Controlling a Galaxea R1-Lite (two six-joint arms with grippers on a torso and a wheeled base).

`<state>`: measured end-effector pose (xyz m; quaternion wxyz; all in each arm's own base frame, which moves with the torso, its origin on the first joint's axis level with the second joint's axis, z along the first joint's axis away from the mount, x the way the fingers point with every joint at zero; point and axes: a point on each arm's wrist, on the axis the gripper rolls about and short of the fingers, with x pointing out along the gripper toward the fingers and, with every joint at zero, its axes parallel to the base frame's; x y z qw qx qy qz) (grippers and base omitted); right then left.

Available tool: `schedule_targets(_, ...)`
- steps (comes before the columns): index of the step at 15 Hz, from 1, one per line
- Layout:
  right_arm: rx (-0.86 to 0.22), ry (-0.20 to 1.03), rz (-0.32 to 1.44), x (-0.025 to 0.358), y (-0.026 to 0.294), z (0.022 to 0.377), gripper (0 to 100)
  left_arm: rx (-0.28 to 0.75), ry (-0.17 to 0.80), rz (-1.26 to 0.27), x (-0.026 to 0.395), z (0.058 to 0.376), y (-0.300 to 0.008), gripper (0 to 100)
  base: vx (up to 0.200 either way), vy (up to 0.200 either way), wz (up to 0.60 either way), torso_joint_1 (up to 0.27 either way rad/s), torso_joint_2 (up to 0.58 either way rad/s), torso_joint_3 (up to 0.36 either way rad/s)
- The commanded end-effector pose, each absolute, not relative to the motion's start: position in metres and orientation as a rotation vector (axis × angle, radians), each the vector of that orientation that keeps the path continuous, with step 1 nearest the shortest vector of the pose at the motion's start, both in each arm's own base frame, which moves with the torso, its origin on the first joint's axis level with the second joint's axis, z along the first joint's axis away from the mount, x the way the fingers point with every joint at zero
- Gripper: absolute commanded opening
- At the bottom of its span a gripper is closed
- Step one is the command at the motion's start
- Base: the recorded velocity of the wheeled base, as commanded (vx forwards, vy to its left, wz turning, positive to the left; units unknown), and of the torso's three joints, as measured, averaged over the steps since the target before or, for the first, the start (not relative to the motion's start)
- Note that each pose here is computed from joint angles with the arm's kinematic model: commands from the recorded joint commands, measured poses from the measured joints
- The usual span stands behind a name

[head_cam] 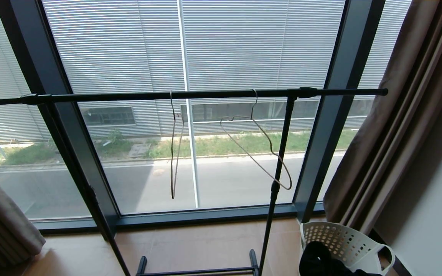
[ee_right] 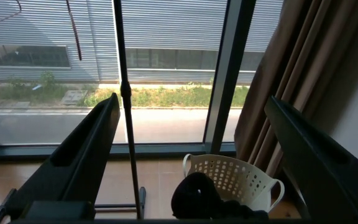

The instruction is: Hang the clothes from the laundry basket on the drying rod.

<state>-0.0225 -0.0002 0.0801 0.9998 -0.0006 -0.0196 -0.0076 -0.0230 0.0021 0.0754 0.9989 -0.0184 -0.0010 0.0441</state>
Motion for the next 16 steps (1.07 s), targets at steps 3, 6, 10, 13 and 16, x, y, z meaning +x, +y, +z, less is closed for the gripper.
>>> schedule_targets(3, -0.001, -0.038, -0.015, -0.0224, -0.0002, 0.0802, 100, -0.037, -0.002, 0.089, -0.0229, 0.0755, 0.0021, 100, 0.0, 0.0, 0.0, -0.163, 0.41, 0.251)
schedule_targets(6, -0.001, -0.038, -0.015, -0.0224, -0.0002, 0.0802, 100, -0.037, -0.002, 0.089, -0.0229, 0.0755, 0.0021, 100, 0.0, 0.0, 0.0, -0.201, 0.53, 0.333)
schedule_targets(10, -0.001, -0.038, -0.015, -0.0224, -0.0002, 0.0802, 100, -0.037, 0.0, 0.087, -0.0229, 0.0753, 0.0021, 100, 0.0, 0.0, 0.0, -0.19, 0.54, 0.345)
schedule_targets(13, -0.001, -0.038, -0.015, -0.0224, -0.0002, 0.0802, 100, -0.037, -0.002, 0.087, -0.0229, 0.0755, 0.0021, 100, 0.0, 0.0, 0.0, -0.162, 0.52, 0.356)
schedule_targets(16, -0.001, -0.038, -0.015, -0.0224, -0.0002, 0.0802, 100, -0.037, -0.002, 0.087, -0.0229, 0.0755, 0.0021, 100, 0.0, 0.0, 0.0, -0.146, 0.5, 0.356)
